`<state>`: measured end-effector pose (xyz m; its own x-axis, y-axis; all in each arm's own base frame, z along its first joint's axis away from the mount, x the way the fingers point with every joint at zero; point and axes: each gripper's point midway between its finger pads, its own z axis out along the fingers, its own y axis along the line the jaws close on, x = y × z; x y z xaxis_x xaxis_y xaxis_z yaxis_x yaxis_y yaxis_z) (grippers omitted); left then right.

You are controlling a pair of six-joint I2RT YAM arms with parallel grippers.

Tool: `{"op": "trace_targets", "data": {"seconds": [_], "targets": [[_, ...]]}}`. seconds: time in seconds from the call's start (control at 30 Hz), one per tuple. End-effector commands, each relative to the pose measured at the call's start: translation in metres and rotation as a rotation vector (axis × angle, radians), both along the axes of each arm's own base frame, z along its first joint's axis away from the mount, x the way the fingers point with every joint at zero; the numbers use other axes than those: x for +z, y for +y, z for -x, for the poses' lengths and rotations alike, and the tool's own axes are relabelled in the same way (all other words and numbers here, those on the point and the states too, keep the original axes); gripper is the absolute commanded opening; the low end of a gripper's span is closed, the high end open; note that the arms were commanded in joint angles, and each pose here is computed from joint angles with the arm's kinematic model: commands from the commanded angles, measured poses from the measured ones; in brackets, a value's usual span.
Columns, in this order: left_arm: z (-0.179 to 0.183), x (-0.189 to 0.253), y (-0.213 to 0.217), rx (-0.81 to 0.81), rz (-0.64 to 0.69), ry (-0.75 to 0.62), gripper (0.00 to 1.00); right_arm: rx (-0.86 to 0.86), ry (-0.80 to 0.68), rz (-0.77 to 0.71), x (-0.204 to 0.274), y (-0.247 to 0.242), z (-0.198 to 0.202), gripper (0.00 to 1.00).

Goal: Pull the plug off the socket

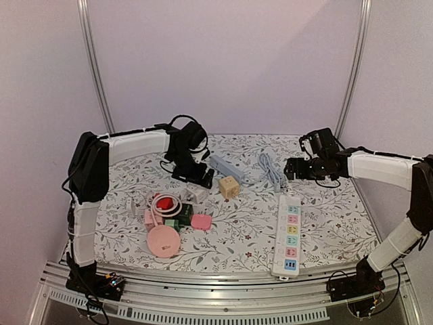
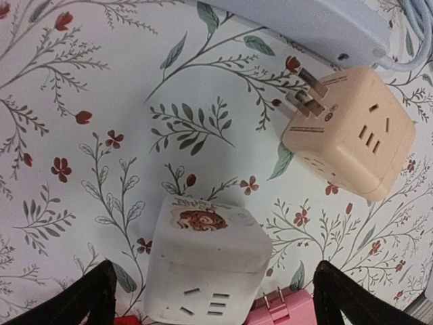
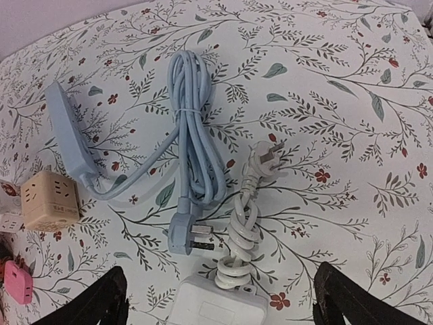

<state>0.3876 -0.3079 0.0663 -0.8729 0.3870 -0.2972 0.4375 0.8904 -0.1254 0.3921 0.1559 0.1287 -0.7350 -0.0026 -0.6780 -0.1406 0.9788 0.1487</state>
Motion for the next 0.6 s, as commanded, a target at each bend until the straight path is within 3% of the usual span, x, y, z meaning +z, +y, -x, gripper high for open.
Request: {"op": "trace_targets", "data": {"seconds": [0.0, 0.23, 0.37, 0.57], "targets": [[-0.013, 0.034, -0.012, 0.008, 0.068, -0.089, 1.0, -0.035, -0.033, -0.003, 0.009, -0.013, 0.004, 0.96], [-0.046, 0.099, 0.038, 0.142, 0.189, -0.258, 1.0, -0.114, -0.032, -0.061, 0.005, -0.047, -0.001, 0.99], [-0.067, 0.134, 0.11, 0.321, 0.263, -0.381, 1.0, -0.192, -0.036, -0.053, -0.001, -0.077, -0.002, 0.99], [-0.069, 0.149, 0.236, 0.614, 0.421, -0.551, 1.0, -0.301, -0.109, -0.019, 0.007, -0.12, 0.002, 0.99]]}}
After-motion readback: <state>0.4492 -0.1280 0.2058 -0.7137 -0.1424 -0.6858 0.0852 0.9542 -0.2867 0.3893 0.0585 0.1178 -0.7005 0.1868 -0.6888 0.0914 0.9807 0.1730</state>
